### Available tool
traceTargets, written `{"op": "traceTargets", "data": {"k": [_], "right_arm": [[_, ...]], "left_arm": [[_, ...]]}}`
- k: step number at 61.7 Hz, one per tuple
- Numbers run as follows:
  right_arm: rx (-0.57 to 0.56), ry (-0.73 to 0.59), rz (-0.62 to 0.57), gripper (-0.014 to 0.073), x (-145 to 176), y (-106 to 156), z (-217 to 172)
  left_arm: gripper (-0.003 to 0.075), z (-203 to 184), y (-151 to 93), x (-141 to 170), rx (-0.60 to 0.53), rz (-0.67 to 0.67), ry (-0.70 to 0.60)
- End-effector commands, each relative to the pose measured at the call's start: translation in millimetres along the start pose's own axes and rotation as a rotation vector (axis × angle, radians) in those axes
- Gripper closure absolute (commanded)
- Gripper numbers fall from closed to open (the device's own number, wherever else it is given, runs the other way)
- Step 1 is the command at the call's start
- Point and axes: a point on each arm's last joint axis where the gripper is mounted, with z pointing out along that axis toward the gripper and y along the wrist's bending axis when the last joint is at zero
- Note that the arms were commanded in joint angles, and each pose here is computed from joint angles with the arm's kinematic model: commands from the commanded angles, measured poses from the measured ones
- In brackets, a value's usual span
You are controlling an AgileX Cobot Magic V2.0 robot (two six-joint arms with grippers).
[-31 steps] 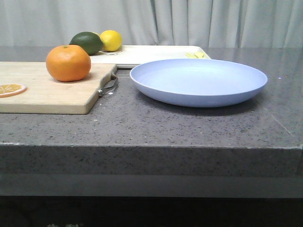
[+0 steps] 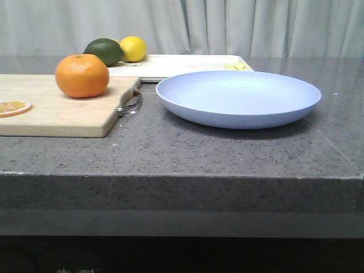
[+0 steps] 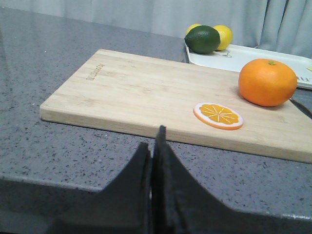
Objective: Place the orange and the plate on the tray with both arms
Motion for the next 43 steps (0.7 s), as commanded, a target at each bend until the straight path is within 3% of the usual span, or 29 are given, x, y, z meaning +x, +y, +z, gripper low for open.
{"op": "traceTargets", "data": {"k": [1, 26, 43], "right_arm": [[0.014, -0.108, -0.016, 0.0660, -9.7, -1.0, -2.4], [0.014, -0.108, -0.016, 0.0660, -9.7, -1.0, -2.4], [0.017, -0.136, -0.016, 0.0660, -12.2, -1.3, -2.7]], "left_arm": [[0.0738, -1.7, -1.5, -7.7, 0.023, -0.012, -0.102], [0.0738, -1.7, -1.5, -7.7, 0.023, -0.012, -0.102], [0.0738, -2.7, -2.2, -14.6, 0.031, -0.012, -0.178]]}}
